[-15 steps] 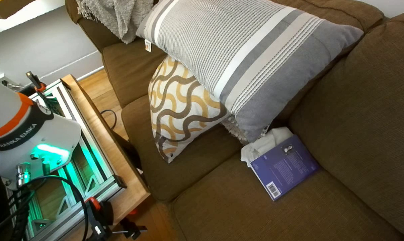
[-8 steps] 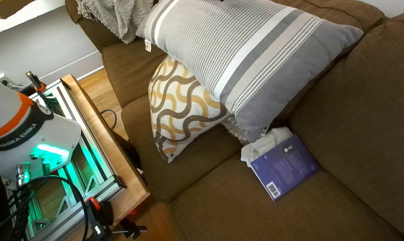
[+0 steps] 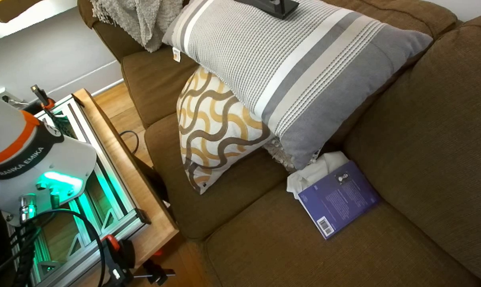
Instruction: Pick up the black remote and put it on the gray pillow
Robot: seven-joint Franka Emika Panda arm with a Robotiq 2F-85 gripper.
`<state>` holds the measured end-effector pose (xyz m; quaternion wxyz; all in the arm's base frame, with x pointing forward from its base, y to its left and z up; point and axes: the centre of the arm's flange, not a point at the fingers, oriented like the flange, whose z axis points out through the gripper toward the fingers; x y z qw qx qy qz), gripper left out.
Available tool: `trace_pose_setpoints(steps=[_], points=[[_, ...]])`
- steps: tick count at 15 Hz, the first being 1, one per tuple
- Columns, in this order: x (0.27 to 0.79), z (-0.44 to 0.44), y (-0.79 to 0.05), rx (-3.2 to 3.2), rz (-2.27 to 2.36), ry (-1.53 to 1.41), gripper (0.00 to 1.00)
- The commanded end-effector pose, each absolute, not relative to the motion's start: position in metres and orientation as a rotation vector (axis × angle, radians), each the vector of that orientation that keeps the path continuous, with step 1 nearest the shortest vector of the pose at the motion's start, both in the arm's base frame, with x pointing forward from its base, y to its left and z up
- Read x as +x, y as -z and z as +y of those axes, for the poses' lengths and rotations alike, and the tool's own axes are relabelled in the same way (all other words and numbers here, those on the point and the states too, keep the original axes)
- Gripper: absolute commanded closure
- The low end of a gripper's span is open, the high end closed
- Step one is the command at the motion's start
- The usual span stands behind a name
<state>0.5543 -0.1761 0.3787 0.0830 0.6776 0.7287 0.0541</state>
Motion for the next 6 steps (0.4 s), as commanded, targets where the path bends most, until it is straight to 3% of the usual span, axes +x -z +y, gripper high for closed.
trace_pose_setpoints(steps=[1,4,5,6], points=[[0.522,-0.164,-0.433,2.039,2.064,-0.282,0.00],[0.494,-0.162,-0.484,2.139,1.958,-0.533,0.00],[0.529,-0.166,-0.460,2.088,2.009,-0.429,0.00],[0.520,-0.164,-0.475,2.101,1.986,-0.479,0.00]])
